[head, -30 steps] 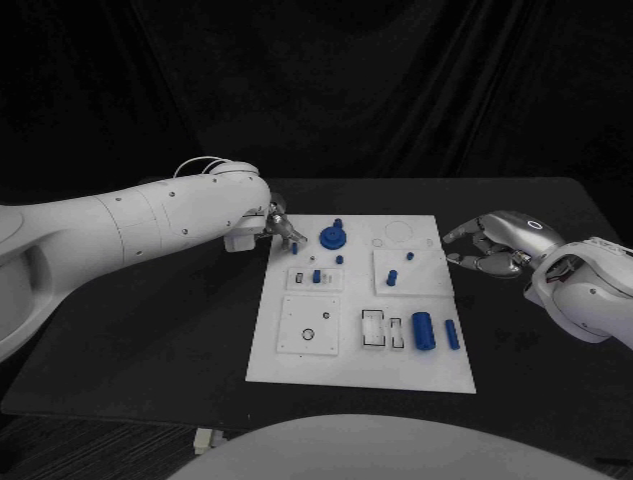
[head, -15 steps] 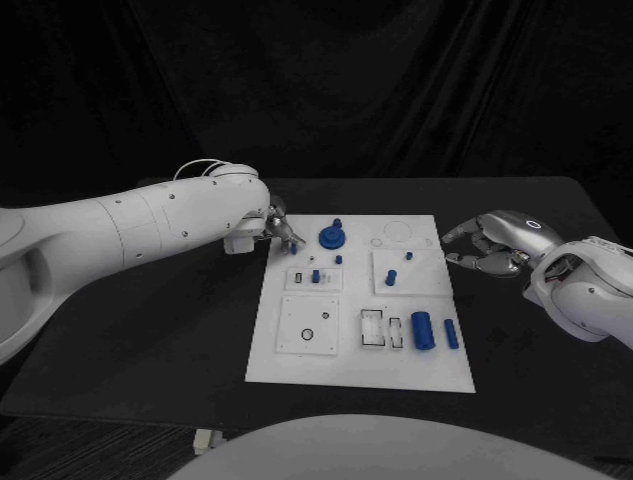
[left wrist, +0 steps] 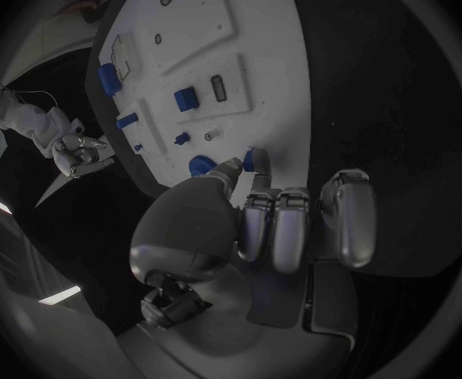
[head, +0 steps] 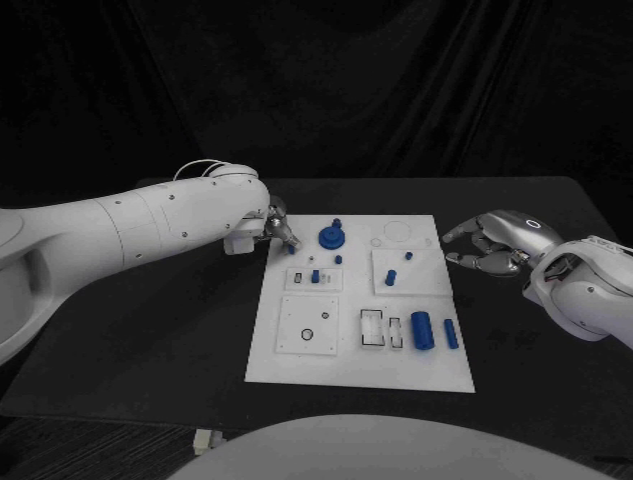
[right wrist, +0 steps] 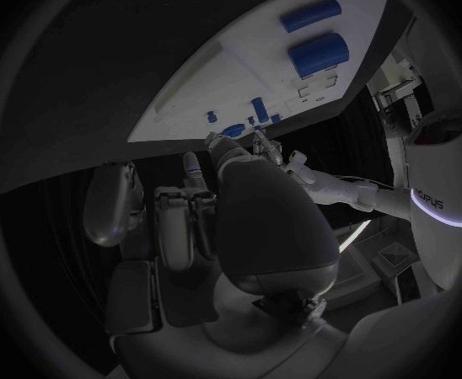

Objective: Assemble the parts on the task board

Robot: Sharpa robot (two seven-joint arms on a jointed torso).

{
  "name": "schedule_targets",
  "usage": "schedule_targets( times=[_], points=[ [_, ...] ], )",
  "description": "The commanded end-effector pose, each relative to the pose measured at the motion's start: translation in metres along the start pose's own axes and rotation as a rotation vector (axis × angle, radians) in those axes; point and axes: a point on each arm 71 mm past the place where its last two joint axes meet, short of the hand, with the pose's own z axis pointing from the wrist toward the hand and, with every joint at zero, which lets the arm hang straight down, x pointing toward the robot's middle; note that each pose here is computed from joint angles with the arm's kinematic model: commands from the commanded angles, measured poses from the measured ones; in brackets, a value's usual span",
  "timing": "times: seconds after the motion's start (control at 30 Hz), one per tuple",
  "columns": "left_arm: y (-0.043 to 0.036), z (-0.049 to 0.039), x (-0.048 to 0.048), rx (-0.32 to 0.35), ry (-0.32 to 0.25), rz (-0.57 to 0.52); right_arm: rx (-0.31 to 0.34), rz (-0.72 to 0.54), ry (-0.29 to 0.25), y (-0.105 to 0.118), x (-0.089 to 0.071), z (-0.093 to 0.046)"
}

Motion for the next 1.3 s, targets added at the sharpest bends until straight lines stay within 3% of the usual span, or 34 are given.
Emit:
schedule_targets(
  times=[0.03,0.3,0.53,0.87,1.07,1.3],
  points=[
    [-0.0041,0.0003,0.0015,0.038,0.001,0.0,0.009,-0.001,-0.001,-0.001,0.001,0.0],
    [-0.0052,-0.0001,0.002,0.055,0.0,-0.001,0.01,-0.001,0.0,-0.001,0.001,0.0],
    [-0.0015,-0.0013,0.0014,0.059,-0.013,-0.011,0.013,-0.001,0.003,-0.001,0.001,-0.001],
    [0.0039,-0.0117,0.0067,0.068,-0.018,-0.018,0.025,-0.001,0.006,-0.004,0.0,-0.004],
    [0.0026,-0.024,0.0133,0.057,0.081,-0.079,0.031,-0.001,0.007,-0.006,0.0,-0.005],
    [-0.0011,-0.033,0.0215,0.051,0.15,-0.088,0.031,-0.001,0.007,-0.005,0.0,-0.005]
  ],
)
